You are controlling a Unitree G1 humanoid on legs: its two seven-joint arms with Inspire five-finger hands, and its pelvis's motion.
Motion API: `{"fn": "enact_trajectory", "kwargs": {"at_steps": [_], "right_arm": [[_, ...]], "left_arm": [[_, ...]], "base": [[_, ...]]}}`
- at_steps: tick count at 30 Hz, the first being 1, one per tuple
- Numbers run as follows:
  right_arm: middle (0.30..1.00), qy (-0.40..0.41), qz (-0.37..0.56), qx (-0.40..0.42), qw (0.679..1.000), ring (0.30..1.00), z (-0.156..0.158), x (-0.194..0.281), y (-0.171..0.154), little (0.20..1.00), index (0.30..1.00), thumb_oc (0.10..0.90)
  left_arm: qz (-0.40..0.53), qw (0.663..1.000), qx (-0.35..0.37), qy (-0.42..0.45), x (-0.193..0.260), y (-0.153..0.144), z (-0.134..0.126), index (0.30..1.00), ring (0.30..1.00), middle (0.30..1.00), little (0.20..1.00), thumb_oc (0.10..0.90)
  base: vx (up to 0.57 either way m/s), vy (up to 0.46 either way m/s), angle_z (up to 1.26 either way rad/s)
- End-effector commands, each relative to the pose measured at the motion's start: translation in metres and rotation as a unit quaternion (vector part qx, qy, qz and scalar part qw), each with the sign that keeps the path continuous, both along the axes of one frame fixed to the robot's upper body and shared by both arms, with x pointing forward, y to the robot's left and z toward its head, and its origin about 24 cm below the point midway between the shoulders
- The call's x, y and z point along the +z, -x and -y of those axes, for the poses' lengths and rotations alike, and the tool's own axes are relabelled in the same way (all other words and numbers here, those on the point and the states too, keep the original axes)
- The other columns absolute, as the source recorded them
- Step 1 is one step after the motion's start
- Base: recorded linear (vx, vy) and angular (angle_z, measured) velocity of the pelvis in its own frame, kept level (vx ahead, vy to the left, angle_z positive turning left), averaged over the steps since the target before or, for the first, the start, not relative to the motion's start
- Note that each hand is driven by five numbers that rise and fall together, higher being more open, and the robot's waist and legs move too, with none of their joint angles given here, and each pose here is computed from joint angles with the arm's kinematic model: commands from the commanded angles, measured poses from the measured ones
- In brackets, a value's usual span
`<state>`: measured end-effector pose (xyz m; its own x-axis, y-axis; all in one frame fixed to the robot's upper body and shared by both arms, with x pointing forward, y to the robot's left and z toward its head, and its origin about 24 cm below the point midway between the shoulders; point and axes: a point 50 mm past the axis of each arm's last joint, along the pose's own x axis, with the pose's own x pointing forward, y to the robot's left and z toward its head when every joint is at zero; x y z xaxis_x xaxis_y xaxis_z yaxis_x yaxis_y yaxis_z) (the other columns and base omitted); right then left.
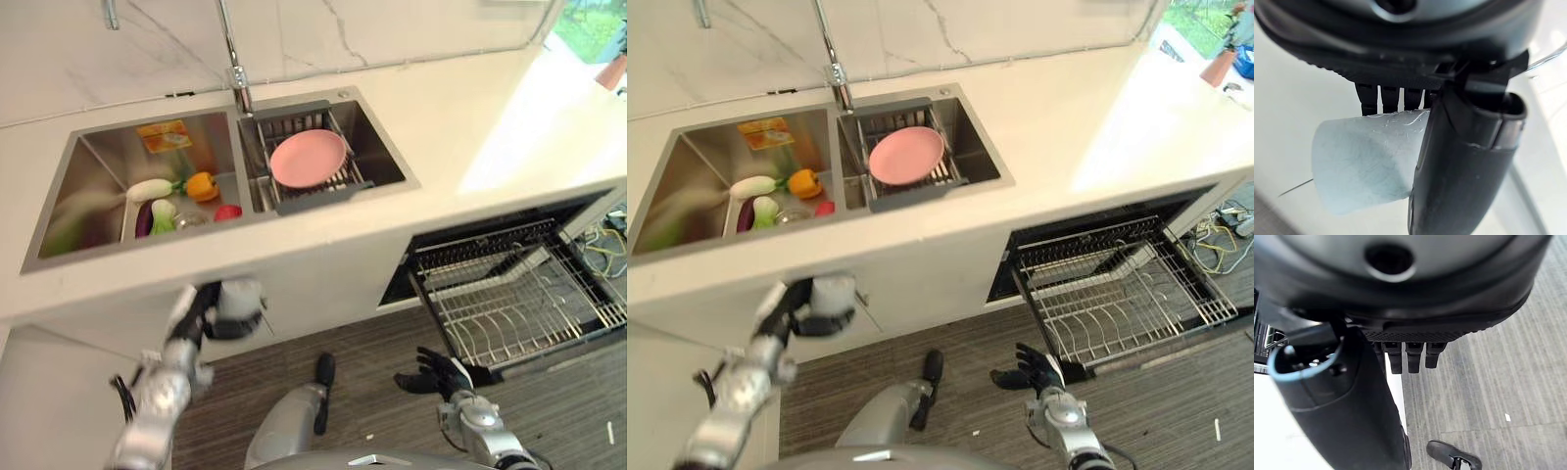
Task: Place the dishes in the dishwasher.
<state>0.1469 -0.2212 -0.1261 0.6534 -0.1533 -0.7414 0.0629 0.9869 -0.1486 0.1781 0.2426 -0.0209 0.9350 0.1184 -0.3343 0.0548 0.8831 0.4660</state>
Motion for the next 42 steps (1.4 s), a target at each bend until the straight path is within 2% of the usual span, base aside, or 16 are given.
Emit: {"fn": "enact_trajectory", "kwargs": {"at_steps": [1, 18, 26, 28, 31, 33, 42], "right_arm": [[0.9, 0.016, 0.092, 0.017, 0.995, 0.9, 0.009, 0.028, -0.035, 0.9, 0.9, 0.8], [0.9, 0.026, 0.061, 0.032, 0.997, 0.9, 0.009, 0.019, -0.02, 0.9, 0.9, 0.8], [0.9, 0.074, 0.127, 0.077, 0.986, 0.9, 0.014, 0.046, -0.044, 0.9, 0.9, 0.8], [0.9, 0.083, 0.167, 0.105, 0.977, 0.9, 0.006, 0.062, -0.07, 0.9, 0.9, 0.8], [0.9, 0.089, 0.181, 0.139, 0.97, 0.9, -0.004, 0.068, -0.082, 0.9, 0.9, 0.8], [0.9, 0.095, 0.168, 0.171, 0.966, 0.9, -0.011, 0.065, -0.079, 0.9, 0.9, 0.8], [0.9, 0.09, 0.139, 0.2, 0.966, 0.9, -0.012, 0.058, -0.072, 0.9, 0.9, 0.8]], "left_arm": [[0.24, 0.969, -0.018, -0.057, 0.094, -0.052, -0.008, 0.3, 0.3, 0.3, 0.3, 0.4], [0.216, 0.975, -0.035, -0.048, 0.086, -0.057, -0.002, 0.3, 0.3, 0.3, 0.3, 0.4], [0.226, 0.972, -0.037, -0.044, 0.089, -0.058, 0.0, 0.3, 0.3, 0.3, 0.3, 0.4], [0.247, 0.967, -0.042, -0.042, 0.101, -0.061, -0.001, 0.3, 0.3, 0.3, 0.3, 0.4], [0.263, 0.963, -0.035, -0.045, 0.11, -0.06, -0.006, 0.3, 0.3, 0.3, 0.3, 0.4], [0.276, 0.96, -0.02, -0.043, 0.116, -0.058, -0.013, 0.3, 0.3, 0.3, 0.3, 0.4], [0.302, 0.952, -0.013, -0.045, 0.126, -0.069, -0.014, 0.3, 0.3, 0.3, 0.3, 0.4]], "base": [[0.15, 0.057, -0.08], [0.05, 0.009, 0.05], [-0.02, 0.031, -0.1], [-0.3, -0.07, -0.22], [-0.2, -0.099, -0.93], [-0.17, -0.111, -1.32], [-0.08, -0.277, -0.73]]}}
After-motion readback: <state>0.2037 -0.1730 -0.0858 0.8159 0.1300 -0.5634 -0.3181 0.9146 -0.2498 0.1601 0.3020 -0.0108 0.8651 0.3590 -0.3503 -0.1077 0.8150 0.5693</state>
